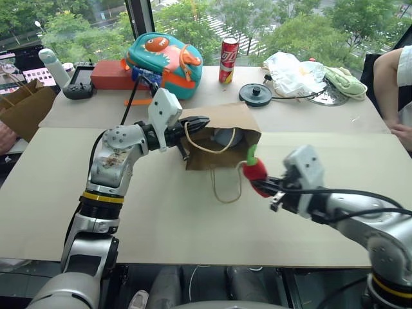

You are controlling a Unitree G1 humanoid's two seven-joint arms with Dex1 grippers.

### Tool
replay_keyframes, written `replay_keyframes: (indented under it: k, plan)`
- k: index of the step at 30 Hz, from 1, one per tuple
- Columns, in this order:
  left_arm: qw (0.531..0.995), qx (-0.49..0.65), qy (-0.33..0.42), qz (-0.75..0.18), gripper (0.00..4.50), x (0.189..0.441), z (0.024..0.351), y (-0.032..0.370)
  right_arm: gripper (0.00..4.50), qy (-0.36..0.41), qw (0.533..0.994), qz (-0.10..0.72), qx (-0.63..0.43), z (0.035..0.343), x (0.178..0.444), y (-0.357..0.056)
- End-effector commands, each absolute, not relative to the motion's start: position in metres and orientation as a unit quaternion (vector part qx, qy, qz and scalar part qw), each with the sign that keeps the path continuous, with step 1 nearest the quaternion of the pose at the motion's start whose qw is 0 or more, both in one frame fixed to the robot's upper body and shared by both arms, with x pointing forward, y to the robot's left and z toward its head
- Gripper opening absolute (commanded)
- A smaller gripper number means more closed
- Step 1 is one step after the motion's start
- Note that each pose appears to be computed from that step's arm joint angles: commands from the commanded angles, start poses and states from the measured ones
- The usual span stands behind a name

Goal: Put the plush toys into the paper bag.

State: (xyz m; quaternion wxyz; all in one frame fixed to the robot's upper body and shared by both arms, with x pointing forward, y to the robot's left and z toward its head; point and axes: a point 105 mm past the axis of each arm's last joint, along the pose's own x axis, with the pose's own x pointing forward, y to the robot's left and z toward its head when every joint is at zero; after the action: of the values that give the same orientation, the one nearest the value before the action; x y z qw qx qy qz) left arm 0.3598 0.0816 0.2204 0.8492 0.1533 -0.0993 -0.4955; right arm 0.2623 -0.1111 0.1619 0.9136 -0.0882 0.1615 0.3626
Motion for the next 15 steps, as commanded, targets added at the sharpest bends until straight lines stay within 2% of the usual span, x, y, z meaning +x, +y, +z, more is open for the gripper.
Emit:
replay_keyframes:
  k: [1,9,15]
  plan:
    - [0.843,0.165,-0.130,-0.496,0.00,0.356,0.239,0.080,0.21,0.153,0.922,0.342,-0.095,0.164,0.277,-0.102]
    - [0.840,0.166,-0.131,-0.500,0.00,0.356,0.240,0.078,0.21,0.172,0.926,0.317,-0.115,0.148,0.308,-0.092]
    - [0.838,0.167,-0.129,-0.504,0.00,0.355,0.239,0.077,0.21,0.153,0.928,0.315,-0.126,0.158,0.330,-0.070]
